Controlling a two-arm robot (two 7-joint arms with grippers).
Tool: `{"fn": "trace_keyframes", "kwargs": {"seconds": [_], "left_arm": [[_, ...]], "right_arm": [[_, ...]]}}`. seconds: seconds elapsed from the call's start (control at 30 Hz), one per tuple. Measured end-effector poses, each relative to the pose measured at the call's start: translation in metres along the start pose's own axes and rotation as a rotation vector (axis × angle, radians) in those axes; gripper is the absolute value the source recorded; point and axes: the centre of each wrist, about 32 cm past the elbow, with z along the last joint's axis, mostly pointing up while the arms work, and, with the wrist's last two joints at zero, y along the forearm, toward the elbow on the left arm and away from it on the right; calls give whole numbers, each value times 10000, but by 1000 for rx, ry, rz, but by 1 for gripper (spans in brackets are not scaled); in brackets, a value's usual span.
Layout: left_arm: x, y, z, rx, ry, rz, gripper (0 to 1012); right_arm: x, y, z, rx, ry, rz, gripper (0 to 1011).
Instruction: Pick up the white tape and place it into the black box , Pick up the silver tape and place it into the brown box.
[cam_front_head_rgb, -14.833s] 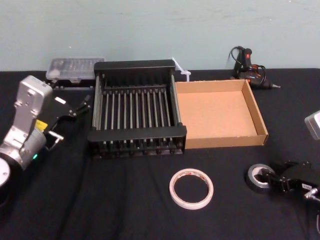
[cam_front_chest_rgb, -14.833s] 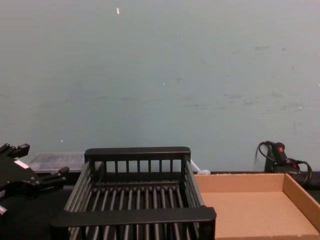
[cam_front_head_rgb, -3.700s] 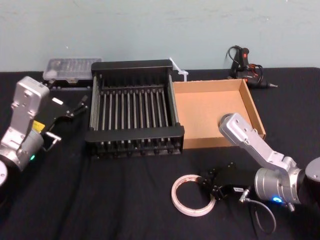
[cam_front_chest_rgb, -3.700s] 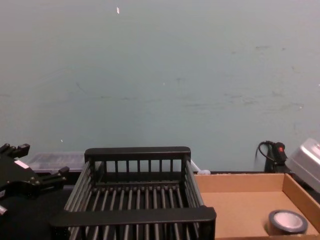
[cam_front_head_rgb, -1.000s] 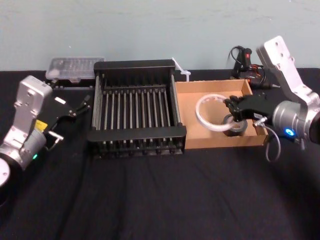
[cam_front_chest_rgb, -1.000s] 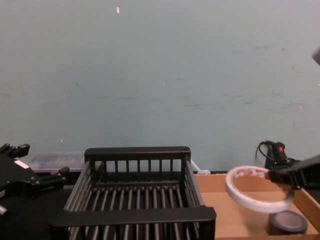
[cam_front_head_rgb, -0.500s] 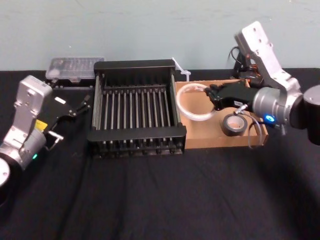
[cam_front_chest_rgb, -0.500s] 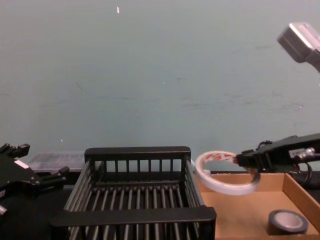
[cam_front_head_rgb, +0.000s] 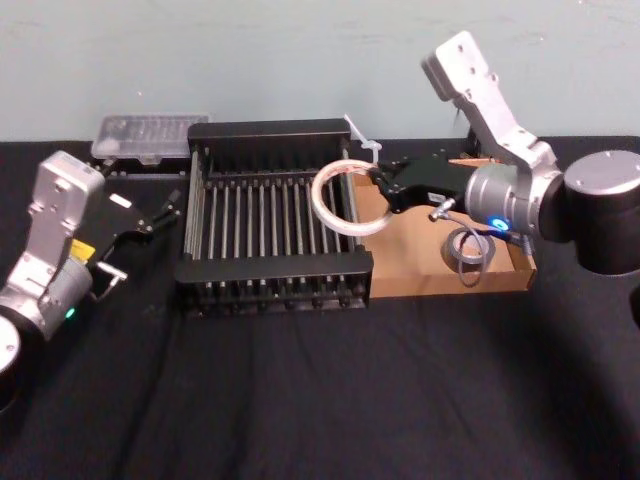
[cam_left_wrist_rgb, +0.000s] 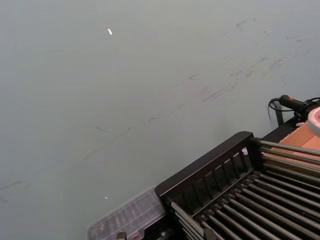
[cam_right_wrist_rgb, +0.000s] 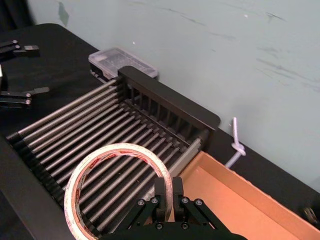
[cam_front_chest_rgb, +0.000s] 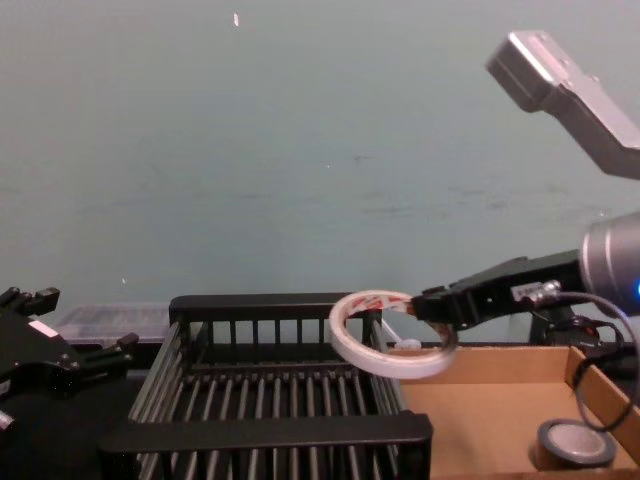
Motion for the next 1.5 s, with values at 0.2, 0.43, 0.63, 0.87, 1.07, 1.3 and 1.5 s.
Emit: {"fn": "trace_keyframes", "kwargs": {"seconds": [0.2,0.43,0.63,0.87,1.07,1.3,1.5], "left_arm": [[0,0,0,0,0,0,1001],[0,0,0,0,0,0,1001],[0,0,0,0,0,0,1001],[0,0,0,0,0,0,1001],[0,0,0,0,0,0,1001],[0,0,0,0,0,0,1001],[0,0,0,0,0,0,1001]], "right_arm": [[-48,100,62,4,-12,24,94],[-89,190,99,4,-16,37,94],[-113,270,118,3,-18,44,94],[-116,297,115,4,-17,44,94],[-117,293,117,4,-18,44,94],[-116,289,118,4,-18,43,145],[-115,287,117,4,-17,43,314]]}}
